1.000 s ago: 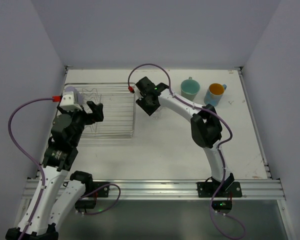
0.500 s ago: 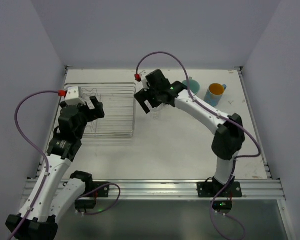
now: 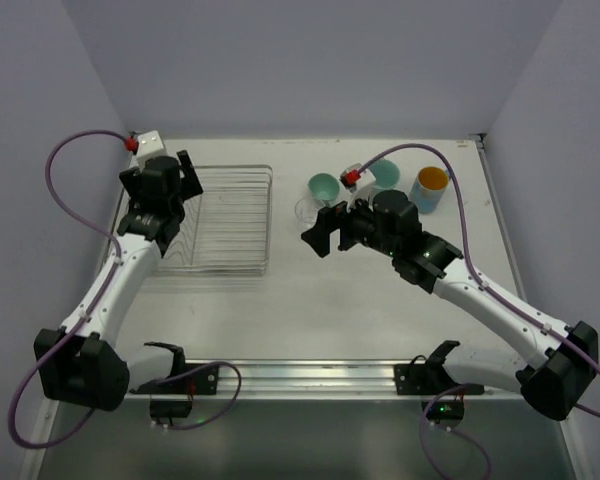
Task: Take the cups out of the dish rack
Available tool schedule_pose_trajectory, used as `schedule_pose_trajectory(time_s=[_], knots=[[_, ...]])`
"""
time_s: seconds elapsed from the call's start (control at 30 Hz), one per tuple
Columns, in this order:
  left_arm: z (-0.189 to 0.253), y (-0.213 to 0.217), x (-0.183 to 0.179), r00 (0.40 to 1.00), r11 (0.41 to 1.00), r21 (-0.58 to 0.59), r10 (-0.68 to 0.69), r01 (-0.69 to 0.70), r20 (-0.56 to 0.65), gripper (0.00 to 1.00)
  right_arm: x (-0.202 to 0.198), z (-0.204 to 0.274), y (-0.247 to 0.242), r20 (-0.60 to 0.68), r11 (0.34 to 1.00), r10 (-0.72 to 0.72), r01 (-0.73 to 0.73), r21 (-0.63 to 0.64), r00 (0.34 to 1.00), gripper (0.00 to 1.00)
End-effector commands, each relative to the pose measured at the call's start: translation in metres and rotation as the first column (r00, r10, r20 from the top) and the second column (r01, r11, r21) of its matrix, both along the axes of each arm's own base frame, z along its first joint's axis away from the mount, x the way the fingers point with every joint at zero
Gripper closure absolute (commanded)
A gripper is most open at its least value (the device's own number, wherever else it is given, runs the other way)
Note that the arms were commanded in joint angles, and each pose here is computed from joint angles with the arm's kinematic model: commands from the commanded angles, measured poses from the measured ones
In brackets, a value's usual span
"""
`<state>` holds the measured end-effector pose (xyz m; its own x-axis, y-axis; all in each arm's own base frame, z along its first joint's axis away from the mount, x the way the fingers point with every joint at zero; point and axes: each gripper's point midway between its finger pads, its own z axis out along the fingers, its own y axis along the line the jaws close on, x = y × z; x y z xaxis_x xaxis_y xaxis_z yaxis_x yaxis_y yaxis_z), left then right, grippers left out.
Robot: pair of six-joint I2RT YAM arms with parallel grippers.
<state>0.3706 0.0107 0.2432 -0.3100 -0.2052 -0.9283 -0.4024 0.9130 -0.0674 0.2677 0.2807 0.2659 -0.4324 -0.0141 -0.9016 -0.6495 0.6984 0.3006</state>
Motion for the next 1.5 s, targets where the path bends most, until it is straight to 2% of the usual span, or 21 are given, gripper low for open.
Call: schedule_pose_trajectory(time_s=[0.0, 0.1, 0.23, 0.43, 0.73, 0.87, 1.03, 1.23, 1.3, 1.33, 1.47], knots=[[0.035, 0.025, 0.036, 0.989, 0.993, 0.011, 0.115, -0.116, 0.094, 0.00, -0.013, 0.024, -0.002, 0.053, 0.992, 0.015, -0.022, 0.123, 0.998, 0.01], [0.028, 0.037, 0.057, 0.986, 0.990, 0.002, 0.139, -0.139, 0.094, 0.00, -0.024, 0.019, -0.004, 0.055, 0.988, 0.036, -0.044, 0.146, 0.998, 0.01], [-0.003, 0.074, 0.079, 0.982, 0.982, -0.034, 0.188, -0.187, 0.026, 0.00, -0.027, 0.012, -0.005, 0.046, 0.988, 0.042, -0.048, 0.144, 0.998, 0.01], [-0.031, 0.113, 0.093, 0.980, 0.978, -0.057, 0.201, -0.201, 0.002, 0.00, -0.026, 0.006, -0.005, 0.038, 0.990, 0.040, -0.045, 0.133, 0.998, 0.01], [-0.058, 0.122, 0.122, 0.995, 0.994, -0.057, 0.097, -0.097, -0.007, 0.00, -0.024, -0.004, 0.004, 0.001, 0.990, 0.071, -0.071, 0.123, 0.997, 0.02], [-0.072, 0.124, 0.130, 0.995, 0.993, -0.066, 0.094, -0.096, -0.029, 0.01, -0.024, -0.007, 0.007, -0.010, 0.990, 0.081, -0.080, 0.119, 0.997, 0.02], [-0.083, 0.127, 0.137, 0.994, 0.992, -0.070, 0.100, -0.103, -0.041, 0.10, -0.021, -0.008, 0.007, -0.008, 0.991, 0.072, -0.070, 0.114, 0.997, 0.03], [-0.088, 0.130, 0.131, 0.991, 0.990, -0.062, 0.123, -0.126, -0.051, 0.26, -0.020, -0.007, 0.009, -0.014, 0.990, 0.077, -0.074, 0.117, 0.997, 0.03], [-0.089, 0.132, 0.127, 0.989, 0.989, -0.052, 0.134, -0.137, -0.056, 0.36, -0.021, -0.007, 0.009, -0.018, 0.990, 0.079, -0.076, 0.120, 0.997, 0.03], [-0.090, 0.132, 0.125, 0.989, 0.989, -0.046, 0.138, -0.140, -0.061, 0.46, -0.022, -0.006, 0.009, -0.015, 0.989, 0.080, -0.078, 0.122, 0.997, 0.03], [-0.073, 0.133, 0.118, 0.988, 0.987, -0.049, 0.152, -0.153, -0.026, 0.62, -0.020, 0.003, 0.010, 0.003, 0.987, 0.076, -0.076, 0.143, 0.997, 0.03]])
